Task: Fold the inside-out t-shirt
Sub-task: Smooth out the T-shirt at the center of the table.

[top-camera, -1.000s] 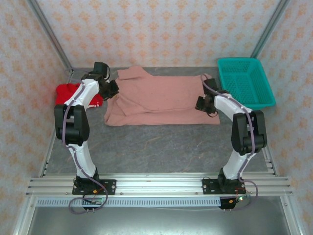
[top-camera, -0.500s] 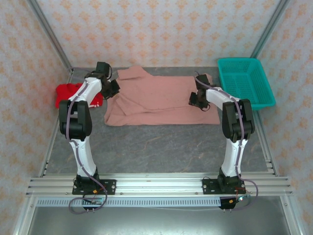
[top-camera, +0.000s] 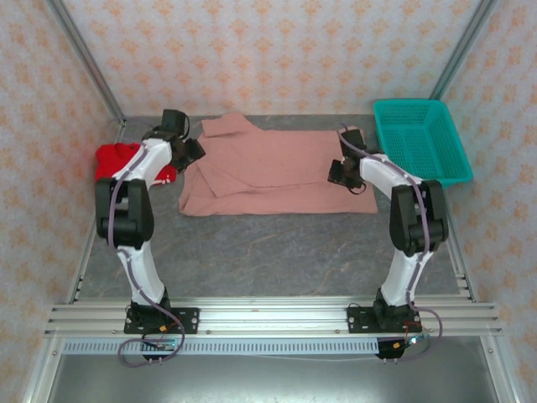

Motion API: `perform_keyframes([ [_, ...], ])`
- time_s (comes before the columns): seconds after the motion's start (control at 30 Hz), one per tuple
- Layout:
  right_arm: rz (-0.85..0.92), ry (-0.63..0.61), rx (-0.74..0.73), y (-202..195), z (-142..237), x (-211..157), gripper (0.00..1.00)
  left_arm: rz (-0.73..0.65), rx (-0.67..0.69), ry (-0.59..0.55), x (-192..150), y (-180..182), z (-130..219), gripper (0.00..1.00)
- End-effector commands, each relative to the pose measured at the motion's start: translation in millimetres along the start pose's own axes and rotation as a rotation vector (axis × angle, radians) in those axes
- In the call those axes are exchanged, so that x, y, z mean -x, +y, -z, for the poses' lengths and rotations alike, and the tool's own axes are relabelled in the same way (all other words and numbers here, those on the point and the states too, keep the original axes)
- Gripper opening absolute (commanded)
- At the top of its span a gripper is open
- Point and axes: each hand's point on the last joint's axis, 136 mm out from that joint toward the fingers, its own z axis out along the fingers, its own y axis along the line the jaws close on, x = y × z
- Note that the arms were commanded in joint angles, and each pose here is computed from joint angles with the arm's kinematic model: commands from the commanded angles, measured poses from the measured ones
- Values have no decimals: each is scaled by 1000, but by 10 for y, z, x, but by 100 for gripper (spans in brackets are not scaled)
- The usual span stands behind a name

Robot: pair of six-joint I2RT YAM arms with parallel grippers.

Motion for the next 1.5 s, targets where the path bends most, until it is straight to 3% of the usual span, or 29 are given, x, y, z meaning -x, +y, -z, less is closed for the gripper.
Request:
perform_keyframes([
  [0.0, -11, -47, 28, 24, 236, 4, 36, 3, -99, -19, -273, -153, 192, 55],
  [0.2, -14, -49, 45, 27, 315, -47, 37, -79, -84, 95, -817, -155, -33, 53],
  [0.63, -25, -39, 57, 15, 314, -132, 41, -132, -38, 202, -1165, -177, -504, 43],
  [1.27, -29, -16, 51, -10, 237, -192, 40, -149, -76, 179, -953, -433, -454, 4],
  [1.47, -29, -17, 51, -10, 244, -198, 40, -155, -109, 139, -723, -668, -413, 0],
])
